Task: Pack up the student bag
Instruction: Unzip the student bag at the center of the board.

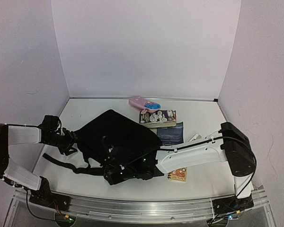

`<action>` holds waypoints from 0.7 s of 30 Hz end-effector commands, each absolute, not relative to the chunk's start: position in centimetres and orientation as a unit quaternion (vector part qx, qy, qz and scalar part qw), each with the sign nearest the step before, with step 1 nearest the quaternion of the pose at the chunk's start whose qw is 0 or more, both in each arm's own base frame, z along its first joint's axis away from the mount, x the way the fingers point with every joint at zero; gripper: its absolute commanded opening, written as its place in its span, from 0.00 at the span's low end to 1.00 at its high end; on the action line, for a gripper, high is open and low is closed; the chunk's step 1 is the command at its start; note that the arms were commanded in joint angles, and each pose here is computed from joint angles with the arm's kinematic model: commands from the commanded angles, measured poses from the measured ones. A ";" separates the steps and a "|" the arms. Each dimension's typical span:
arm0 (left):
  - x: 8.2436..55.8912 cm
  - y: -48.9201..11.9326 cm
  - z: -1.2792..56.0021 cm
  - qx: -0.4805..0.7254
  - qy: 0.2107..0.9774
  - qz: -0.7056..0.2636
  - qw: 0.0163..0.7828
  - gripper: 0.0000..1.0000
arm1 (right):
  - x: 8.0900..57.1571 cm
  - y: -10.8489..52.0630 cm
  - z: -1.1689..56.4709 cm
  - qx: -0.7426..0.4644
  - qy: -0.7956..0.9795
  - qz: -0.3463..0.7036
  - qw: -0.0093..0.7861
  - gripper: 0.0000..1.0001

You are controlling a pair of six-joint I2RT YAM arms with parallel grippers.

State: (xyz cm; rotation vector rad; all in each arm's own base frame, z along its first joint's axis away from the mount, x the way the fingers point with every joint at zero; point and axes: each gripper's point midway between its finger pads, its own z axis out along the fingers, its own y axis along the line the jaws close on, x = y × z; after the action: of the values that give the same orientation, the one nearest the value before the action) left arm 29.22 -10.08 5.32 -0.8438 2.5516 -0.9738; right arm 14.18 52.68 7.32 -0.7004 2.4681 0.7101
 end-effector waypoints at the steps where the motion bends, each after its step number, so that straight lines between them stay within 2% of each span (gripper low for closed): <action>1: 29.9 -10.6 5.4 -0.286 0.876 -0.358 0.149 0.59 | 15.2 54.3 8.3 -0.231 0.896 0.269 0.266 0.56; 10: 30.0 -10.9 5.2 -0.287 0.872 -0.369 0.148 0.48 | 16.5 54.7 6.9 -0.225 0.899 0.243 0.285 0.49; 21: 30.2 -11.1 5.0 -0.287 0.871 -0.371 0.146 0.25 | 17.6 55.2 5.0 -0.225 0.902 0.213 0.300 0.33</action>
State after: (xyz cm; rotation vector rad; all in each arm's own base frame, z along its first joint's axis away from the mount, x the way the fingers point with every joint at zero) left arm 29.72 -10.72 4.83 -0.8569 2.5254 -1.0459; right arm 16.35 54.68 4.56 -0.6379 2.4364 0.6067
